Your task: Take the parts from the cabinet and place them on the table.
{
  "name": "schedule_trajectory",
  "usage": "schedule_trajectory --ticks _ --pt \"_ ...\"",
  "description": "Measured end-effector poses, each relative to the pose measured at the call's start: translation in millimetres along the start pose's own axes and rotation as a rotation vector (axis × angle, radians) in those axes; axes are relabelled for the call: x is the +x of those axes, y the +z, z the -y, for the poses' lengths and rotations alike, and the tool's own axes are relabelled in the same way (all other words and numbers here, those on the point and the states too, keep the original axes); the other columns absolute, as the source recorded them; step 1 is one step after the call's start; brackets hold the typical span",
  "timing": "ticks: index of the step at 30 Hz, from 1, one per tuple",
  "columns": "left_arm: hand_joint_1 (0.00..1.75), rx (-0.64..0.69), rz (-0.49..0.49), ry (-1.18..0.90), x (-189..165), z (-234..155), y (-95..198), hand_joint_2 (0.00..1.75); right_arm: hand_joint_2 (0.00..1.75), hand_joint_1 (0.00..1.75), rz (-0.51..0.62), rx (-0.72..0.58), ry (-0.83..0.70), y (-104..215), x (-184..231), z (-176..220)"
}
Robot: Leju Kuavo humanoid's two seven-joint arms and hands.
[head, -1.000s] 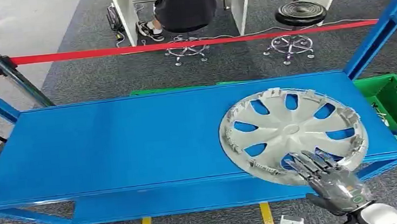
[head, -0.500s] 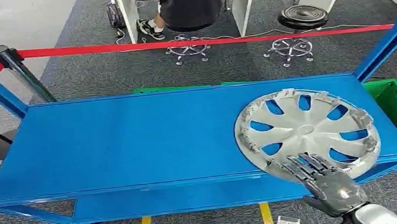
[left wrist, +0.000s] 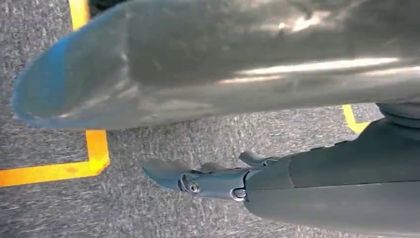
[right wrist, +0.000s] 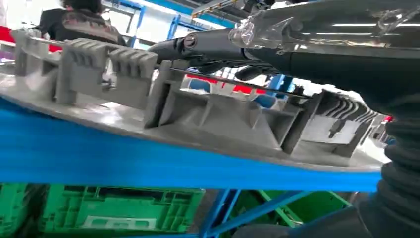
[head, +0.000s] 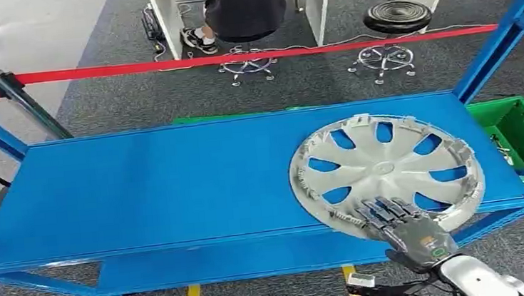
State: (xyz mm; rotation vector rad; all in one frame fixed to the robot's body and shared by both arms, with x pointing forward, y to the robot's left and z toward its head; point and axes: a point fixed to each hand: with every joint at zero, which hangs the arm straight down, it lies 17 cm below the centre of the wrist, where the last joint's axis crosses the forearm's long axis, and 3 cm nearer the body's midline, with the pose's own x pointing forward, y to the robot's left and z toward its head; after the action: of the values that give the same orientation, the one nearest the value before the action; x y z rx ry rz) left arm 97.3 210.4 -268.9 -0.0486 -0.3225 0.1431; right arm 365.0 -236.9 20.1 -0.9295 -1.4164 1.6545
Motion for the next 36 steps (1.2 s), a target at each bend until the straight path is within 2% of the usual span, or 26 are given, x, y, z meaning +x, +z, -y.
schedule_trajectory --ticks 18,25,26,31,36 --pt "0.00 -0.003 0.000 -0.009 0.7 0.5 -0.1 0.00 1.75 0.00 0.002 0.013 -0.030 -5.2 1.9 -6.0" --pt "0.00 -0.002 -0.003 -0.026 1.3 -2.0 -0.6 0.00 1.75 0.00 -0.052 -0.006 -0.015 -24.1 -21.8 0.7" --pt "0.00 -0.002 -0.002 -0.026 2.0 -1.8 -0.7 0.00 1.75 1.75 -0.070 -0.007 -0.016 -27.6 -28.4 0.5" --pt "0.00 0.003 -0.010 -0.026 -1.8 -3.1 -0.3 0.00 1.75 1.75 -0.132 -0.026 0.071 -30.0 -48.3 -2.9" --pt "0.00 -0.008 -0.004 -0.024 1.4 0.7 -0.4 0.00 1.75 1.75 -0.158 -0.031 0.068 -24.3 -58.9 -5.7"
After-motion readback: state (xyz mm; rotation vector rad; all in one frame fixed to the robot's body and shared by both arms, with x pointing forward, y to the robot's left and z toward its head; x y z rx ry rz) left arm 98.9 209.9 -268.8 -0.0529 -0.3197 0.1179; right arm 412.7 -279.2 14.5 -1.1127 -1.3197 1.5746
